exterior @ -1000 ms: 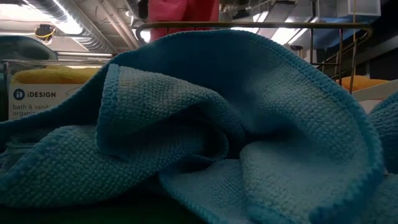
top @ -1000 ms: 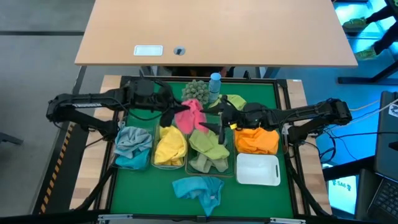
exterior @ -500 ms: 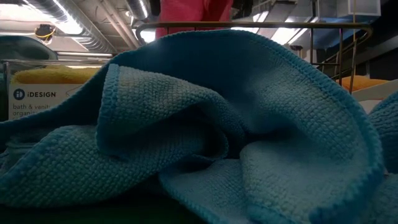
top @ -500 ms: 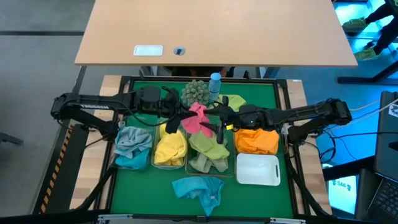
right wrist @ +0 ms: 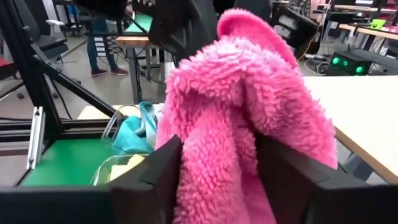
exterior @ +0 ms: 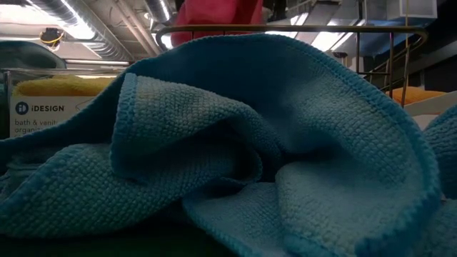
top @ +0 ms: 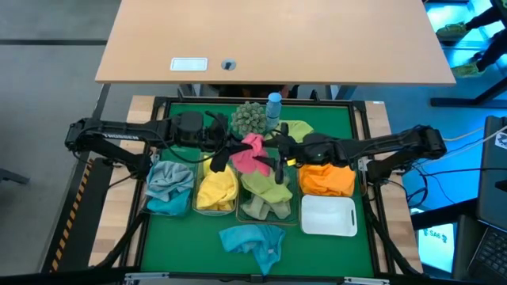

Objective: Sort microfiber towel by color & place in baskets
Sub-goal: Put the pink microfiber cloth into the white bin

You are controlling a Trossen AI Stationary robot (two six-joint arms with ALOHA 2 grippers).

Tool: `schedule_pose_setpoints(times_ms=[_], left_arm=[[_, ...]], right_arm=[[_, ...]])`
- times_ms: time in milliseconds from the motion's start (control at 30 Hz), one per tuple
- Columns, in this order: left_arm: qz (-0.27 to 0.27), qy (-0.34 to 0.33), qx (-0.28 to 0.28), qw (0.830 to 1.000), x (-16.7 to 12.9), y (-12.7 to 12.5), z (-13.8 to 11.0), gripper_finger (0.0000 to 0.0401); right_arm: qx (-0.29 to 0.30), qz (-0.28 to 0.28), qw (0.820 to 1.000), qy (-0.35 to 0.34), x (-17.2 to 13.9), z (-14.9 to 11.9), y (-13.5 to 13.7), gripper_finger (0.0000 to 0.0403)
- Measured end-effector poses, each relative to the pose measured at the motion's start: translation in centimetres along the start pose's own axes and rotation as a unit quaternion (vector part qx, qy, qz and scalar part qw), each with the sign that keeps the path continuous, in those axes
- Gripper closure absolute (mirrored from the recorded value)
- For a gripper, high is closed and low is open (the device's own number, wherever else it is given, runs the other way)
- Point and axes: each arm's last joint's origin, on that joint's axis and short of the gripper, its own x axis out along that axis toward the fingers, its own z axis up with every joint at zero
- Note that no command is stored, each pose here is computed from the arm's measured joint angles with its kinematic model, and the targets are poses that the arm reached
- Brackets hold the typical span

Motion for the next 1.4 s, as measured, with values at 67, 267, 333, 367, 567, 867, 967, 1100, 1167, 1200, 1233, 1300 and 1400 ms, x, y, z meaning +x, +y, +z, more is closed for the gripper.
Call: schedule_pose_setpoints(times_ms=[67, 267, 333, 367, 567, 867, 967, 1100, 1167, 1200, 1233, 1300, 1400], left_arm=[[-0.003, -0.001, 0.000, 1.000, 0.0, -0.1, 0.0, 0.0384], [-0.011, 0.000, 0.002, 1.000, 0.0, -0.5, -0.1, 0.0384], [-0.011, 0.000, 0.002, 1.000, 0.0, -0.5, -0.1, 0.0384], [-0.011, 0.000, 0.002, 1.000, 0.0, -0.5, -0.1, 0.0384], [-0.010, 0.003, 0.002, 1.000, 0.0, -0.5, -0.2, 0.0366], [0.003, 0.034, -0.002, 0.999, 0.0, -0.3, -0.8, 0.0302], [0.014, 0.064, 0.000, 0.998, -0.1, 0.0, -1.3, 0.0290], [0.032, 0.112, 0.002, 0.993, -0.3, 0.3, -2.3, 0.0287], [0.040, 0.135, 0.002, 0.990, -0.4, 0.5, -2.7, 0.0287], [0.044, 0.143, 0.002, 0.989, -0.4, 0.5, -2.8, 0.0287], [0.046, 0.150, 0.003, 0.988, -0.5, 0.6, -3.0, 0.0287], [0.050, 0.161, 0.002, 0.986, -0.6, 0.6, -3.2, 0.0287], [0.050, 0.161, 0.002, 0.986, -0.6, 0.6, -3.2, 0.0287]], right_arm=[[-0.001, 0.001, 1.000, 0.004, 0.3, -0.3, 0.1, 0.0238], [-0.001, 0.008, 1.000, 0.006, 0.5, -0.5, 0.1, 0.0342], [-0.001, 0.009, 1.000, 0.004, 0.5, -0.4, 0.1, 0.0382], [-0.001, 0.010, 1.000, 0.004, 0.5, -0.4, 0.2, 0.0390], [0.007, 0.045, 0.999, 0.005, -0.1, -0.1, 0.2, 0.0382], [0.062, 0.077, 0.994, 0.041, -3.6, 1.4, -0.3, 0.0396], [0.105, 0.119, 0.985, 0.066, -5.5, 1.9, -0.4, 0.0397], [0.190, 0.199, 0.956, 0.099, -7.9, 2.6, -0.3, 0.0397], [0.231, 0.242, 0.936, 0.110, -8.9, 3.1, -0.2, 0.0399], [0.250, 0.263, 0.924, 0.121, -9.4, 3.2, -0.2, 0.0399], [0.269, 0.283, 0.911, 0.131, -9.8, 3.3, 0.0, 0.0398], [0.296, 0.312, 0.890, 0.154, -10.6, 3.5, 0.5, 0.0396], [0.310, 0.330, 0.867, 0.207, -11.2, 2.8, 1.8, 0.0398]])
